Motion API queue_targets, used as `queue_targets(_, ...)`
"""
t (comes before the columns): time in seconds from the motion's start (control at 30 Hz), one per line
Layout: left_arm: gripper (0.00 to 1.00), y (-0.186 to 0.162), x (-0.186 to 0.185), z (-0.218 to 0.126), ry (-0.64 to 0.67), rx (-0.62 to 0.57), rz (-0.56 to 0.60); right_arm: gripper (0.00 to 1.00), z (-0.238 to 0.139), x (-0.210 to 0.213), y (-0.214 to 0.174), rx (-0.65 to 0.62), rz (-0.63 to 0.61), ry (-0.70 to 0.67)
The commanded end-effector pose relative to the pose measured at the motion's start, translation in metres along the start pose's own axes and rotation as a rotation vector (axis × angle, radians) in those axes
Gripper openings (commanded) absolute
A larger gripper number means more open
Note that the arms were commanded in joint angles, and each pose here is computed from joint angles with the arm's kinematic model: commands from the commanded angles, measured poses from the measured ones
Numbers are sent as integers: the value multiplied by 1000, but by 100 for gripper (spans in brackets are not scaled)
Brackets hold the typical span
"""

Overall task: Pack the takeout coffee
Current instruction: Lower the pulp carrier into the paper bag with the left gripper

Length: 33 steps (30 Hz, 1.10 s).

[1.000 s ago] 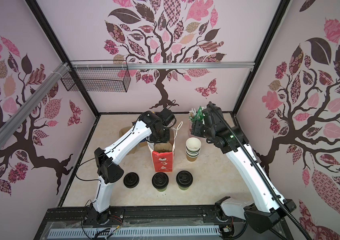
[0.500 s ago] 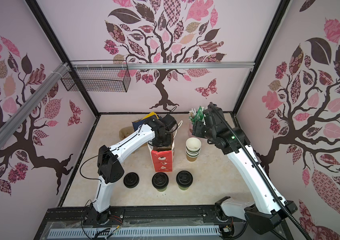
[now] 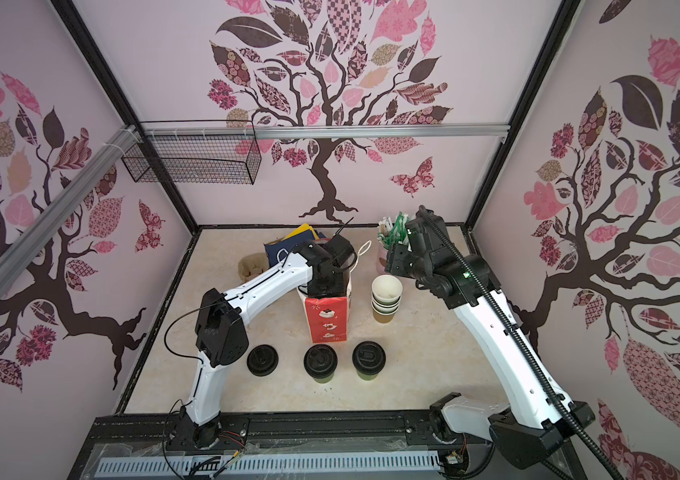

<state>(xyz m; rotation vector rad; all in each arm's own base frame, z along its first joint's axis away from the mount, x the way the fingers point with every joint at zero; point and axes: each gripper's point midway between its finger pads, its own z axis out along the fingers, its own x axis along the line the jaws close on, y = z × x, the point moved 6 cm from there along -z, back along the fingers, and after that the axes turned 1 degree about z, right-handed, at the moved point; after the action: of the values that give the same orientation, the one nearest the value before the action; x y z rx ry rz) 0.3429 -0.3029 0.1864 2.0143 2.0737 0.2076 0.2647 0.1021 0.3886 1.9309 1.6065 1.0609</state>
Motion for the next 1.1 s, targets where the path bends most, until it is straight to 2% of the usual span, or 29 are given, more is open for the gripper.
queue_targets(0.0,20,-5,7,22,51,27,-8,68,-17,-3,7,-37,1,-2)
queue_targets(0.2,27,-13,13,35,78,45,-11,68,-19,-4,7,-39,7,-4)
queue_targets(0.53,41,-12,12,34,55,18,-17,68,-24,-3,11,-50,13,-4)
queue_targets(0.8,58,1,5,1,-46,-82,-2,68,-26,-4,11,-48,13,-6)
queue_targets(1.07,63,11,1,-31,-132,-168,-2,68,-25,-6,8,-39,12,-10)
